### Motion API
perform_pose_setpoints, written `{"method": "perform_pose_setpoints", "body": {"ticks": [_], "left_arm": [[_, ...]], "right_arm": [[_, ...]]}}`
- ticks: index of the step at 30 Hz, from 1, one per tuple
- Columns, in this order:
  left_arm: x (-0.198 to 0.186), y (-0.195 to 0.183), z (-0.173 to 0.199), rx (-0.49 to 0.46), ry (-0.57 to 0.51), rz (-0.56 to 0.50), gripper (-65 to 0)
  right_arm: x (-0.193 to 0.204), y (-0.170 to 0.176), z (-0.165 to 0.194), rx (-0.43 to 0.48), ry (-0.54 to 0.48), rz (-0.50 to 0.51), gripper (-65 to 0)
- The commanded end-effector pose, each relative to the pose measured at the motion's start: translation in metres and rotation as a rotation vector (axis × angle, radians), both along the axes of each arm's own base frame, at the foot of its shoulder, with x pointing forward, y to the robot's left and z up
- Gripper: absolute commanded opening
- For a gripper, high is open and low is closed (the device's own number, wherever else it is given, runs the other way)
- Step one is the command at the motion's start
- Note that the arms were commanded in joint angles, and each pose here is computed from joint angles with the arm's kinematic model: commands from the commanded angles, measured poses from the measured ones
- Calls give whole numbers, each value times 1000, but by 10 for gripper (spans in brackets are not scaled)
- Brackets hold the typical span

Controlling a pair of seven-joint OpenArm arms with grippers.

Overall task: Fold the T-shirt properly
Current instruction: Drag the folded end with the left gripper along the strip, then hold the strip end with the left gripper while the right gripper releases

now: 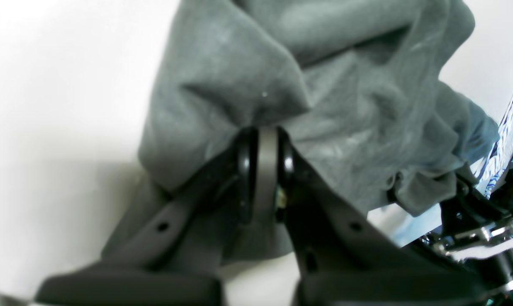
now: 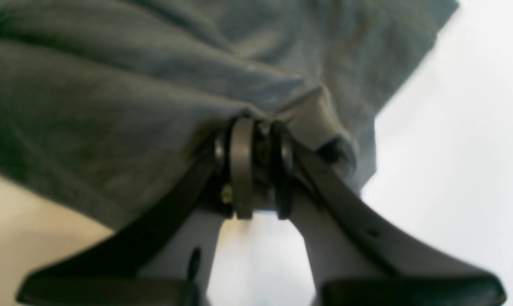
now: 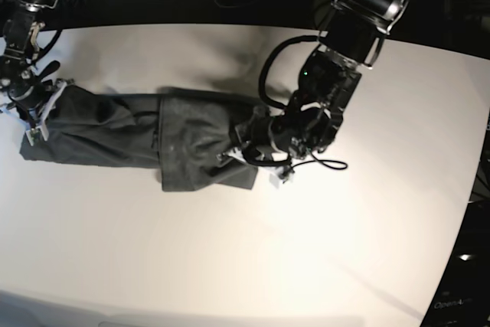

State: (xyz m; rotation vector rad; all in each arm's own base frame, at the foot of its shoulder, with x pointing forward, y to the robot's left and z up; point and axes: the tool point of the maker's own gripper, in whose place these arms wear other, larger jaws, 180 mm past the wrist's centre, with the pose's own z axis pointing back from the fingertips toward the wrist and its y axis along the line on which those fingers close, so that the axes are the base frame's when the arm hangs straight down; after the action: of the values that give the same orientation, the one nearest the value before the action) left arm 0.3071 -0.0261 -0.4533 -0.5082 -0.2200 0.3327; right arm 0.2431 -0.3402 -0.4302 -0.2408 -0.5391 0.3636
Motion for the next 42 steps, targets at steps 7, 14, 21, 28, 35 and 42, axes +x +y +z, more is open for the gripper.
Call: {"method": "perform_pose_setpoints", "body": {"ticks": [7, 14, 21, 28, 35, 42], "left_arm": [[-27, 39, -34, 163, 74, 36, -622], [-44, 63, -50, 209, 97, 53, -622], [-54, 88, -60, 260, 98, 68, -622], [-55, 89, -61, 263, 100, 68, -622], [-72, 117, -71, 313, 133, 73, -622], [-84, 128, -77, 334, 153, 73, -622]], "right_arm": [[6, 17, 56, -105, -113, 118, -575], [10, 10, 73, -146, -144, 134, -575], [15, -25, 98, -176, -210, 16, -572], [17, -78, 108, -172, -196, -204, -569], [9, -88, 81, -23, -124, -288, -554], [14, -77, 59, 118, -62, -341, -341]]}}
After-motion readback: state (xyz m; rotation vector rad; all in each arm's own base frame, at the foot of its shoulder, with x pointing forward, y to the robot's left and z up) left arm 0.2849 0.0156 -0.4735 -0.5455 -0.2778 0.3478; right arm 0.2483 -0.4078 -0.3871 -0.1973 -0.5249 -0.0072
